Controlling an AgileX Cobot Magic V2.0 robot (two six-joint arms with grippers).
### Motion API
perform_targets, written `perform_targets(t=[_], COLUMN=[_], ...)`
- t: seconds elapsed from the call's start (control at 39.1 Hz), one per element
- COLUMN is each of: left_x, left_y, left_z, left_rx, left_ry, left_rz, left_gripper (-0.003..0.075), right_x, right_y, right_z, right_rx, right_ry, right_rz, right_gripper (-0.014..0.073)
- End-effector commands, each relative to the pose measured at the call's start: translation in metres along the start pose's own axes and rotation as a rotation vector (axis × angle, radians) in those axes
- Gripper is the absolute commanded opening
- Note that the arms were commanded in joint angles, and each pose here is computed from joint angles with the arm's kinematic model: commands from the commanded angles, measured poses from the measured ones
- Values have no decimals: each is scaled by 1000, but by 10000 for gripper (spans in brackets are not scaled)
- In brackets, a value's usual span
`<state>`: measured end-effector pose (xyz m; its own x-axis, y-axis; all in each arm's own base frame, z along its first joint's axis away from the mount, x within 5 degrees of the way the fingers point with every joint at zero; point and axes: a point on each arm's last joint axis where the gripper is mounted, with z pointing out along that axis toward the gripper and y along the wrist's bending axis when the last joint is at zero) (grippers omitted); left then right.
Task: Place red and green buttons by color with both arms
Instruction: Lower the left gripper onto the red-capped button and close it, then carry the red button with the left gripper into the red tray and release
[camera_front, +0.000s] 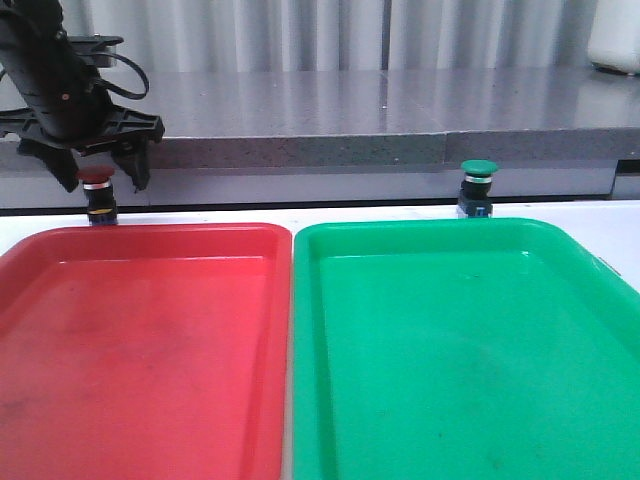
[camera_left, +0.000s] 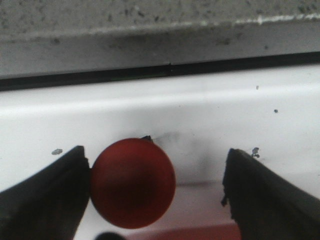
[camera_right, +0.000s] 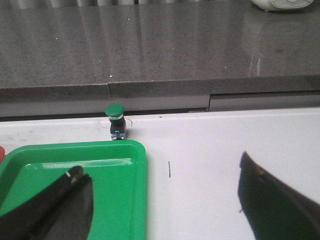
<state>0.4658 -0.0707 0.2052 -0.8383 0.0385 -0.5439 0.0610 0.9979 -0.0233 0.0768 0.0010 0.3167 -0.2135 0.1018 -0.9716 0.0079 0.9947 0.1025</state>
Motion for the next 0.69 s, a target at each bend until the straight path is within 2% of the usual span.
perform_targets(t=[0.0, 0.31, 0.41, 0.51, 0.66], left_x=[-23, -24, -28, -33, -19], left_y=[-3, 1, 3, 3, -11], left_z=[-30, -33, -45, -74, -112], left_rx=[20, 15, 14, 17, 41], left_ry=[-139, -136, -161, -199, -241], left_rz=[-16, -23, -26, 7, 85], left_gripper=[377, 127, 115, 115, 115], right_x=[-16, -16, -16, -16, -16], right_y=[1, 1, 1, 1, 1], right_z=[-1, -1, -1, -1, -1], right_rx=[-2, -2, -2, -2, -2], right_ry=[-100, -100, -100, -100, -100], right_rz=[-11, -11, -11, -11, -11], right_gripper=[610, 610, 610, 610, 610])
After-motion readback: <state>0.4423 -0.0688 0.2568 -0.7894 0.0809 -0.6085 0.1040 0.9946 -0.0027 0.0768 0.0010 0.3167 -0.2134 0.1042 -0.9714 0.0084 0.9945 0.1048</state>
